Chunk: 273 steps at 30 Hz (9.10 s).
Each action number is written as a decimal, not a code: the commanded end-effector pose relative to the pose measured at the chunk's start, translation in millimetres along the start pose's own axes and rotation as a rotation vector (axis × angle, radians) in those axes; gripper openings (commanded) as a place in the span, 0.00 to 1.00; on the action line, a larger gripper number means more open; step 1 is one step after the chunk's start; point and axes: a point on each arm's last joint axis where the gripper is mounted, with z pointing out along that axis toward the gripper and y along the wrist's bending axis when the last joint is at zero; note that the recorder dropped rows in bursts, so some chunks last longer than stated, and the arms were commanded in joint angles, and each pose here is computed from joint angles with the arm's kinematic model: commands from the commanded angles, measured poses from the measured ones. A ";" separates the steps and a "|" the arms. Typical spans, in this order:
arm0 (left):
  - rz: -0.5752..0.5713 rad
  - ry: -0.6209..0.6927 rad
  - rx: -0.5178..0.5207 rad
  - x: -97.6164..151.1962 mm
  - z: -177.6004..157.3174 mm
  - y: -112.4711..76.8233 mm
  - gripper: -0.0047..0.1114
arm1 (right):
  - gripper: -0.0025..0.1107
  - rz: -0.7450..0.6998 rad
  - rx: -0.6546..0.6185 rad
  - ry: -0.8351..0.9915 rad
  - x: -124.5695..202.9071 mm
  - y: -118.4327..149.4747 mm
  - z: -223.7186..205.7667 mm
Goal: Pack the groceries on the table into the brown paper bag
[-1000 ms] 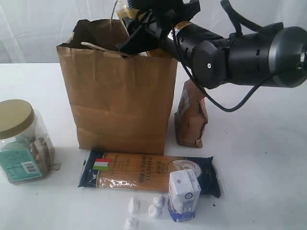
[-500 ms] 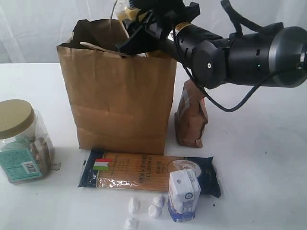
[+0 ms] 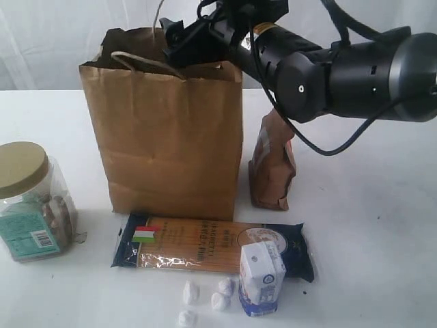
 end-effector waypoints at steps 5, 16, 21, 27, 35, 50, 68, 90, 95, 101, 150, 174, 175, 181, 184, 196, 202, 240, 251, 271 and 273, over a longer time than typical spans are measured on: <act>0.000 0.002 0.011 1.3 0.4 -0.6 0.04 | 0.85 -0.003 0.006 -0.025 -6.0 -2.6 -0.6; 0.000 0.002 0.011 1.3 0.4 -0.6 0.04 | 0.85 -0.002 0.019 -0.100 -37.4 -9.9 -16.6; 0.000 0.002 0.011 1.3 0.4 -0.6 0.04 | 0.85 0.002 0.020 -0.124 -55.9 -14.3 -31.7; 0.000 0.002 0.011 1.3 0.4 -0.6 0.04 | 0.85 -0.032 -0.004 -0.105 -65.8 -16.3 -59.8; 0.000 0.002 0.011 1.3 0.4 -0.6 0.04 | 0.85 -0.054 -0.019 -0.082 -64.1 -18.1 -108.1; 0.000 0.002 0.011 1.3 0.4 -0.6 0.04 | 0.68 -0.007 -0.020 0.017 -3.2 -14.7 -212.3; 0.000 0.002 0.011 1.3 0.4 -0.6 0.04 | 0.02 -0.116 0.698 -0.009 21.4 -77.2 -304.8; 0.000 0.002 0.011 1.3 0.4 -0.6 0.04 | 0.02 -0.108 0.261 0.136 35.7 -43.0 -290.4; 0.000 0.002 0.011 1.3 0.4 -0.6 0.04 | 0.02 -0.163 0.284 0.195 42.7 -45.5 -282.6; 0.000 0.002 0.011 1.3 0.4 -0.6 0.04 | 0.02 0.077 0.539 0.293 63.4 -63.2 -274.4; 0.000 0.002 0.011 1.3 0.4 -0.6 0.04 | 0.02 -0.056 0.606 0.102 98.3 -43.8 -357.0; -0.071 -0.115 0.030 -9.4 -0.2 -2.1 0.04 | 0.02 0.042 0.595 0.268 114.8 -41.5 -359.1; -0.122 -0.336 0.020 -28.9 -4.6 0.3 0.04 | 0.02 0.042 0.595 0.268 114.8 -41.5 -359.1; -0.110 -0.646 -0.030 -60.7 -22.8 5.6 0.04 | 0.02 0.043 0.595 0.271 115.1 -41.4 -359.2; -0.167 -0.536 0.021 -65.2 -24.2 1.8 0.04 | 0.02 0.043 0.595 0.271 115.1 -41.4 -359.2; -0.320 -0.154 0.085 -185.0 12.4 -5.5 0.04 | 0.02 0.043 0.595 0.271 115.1 -41.4 -359.2; -0.278 0.209 0.108 -169.6 58.6 -10.5 0.04 | 0.02 0.043 0.595 0.271 115.1 -41.4 -359.2; -0.149 0.085 0.125 -63.8 125.0 -24.3 0.04 | 0.02 0.043 0.595 0.273 115.3 -41.4 -359.2; -0.054 0.016 0.066 -81.0 144.0 -21.2 0.04 | 0.02 0.043 0.595 0.273 115.3 -41.4 -359.2; 0.007 0.038 0.093 -47.9 120.5 -19.0 0.67 | 0.02 0.043 0.595 0.273 115.3 -41.4 -359.2; 0.004 0.035 0.095 -48.1 120.5 -19.1 0.95 | 0.02 0.043 0.595 0.273 115.3 -41.4 -359.2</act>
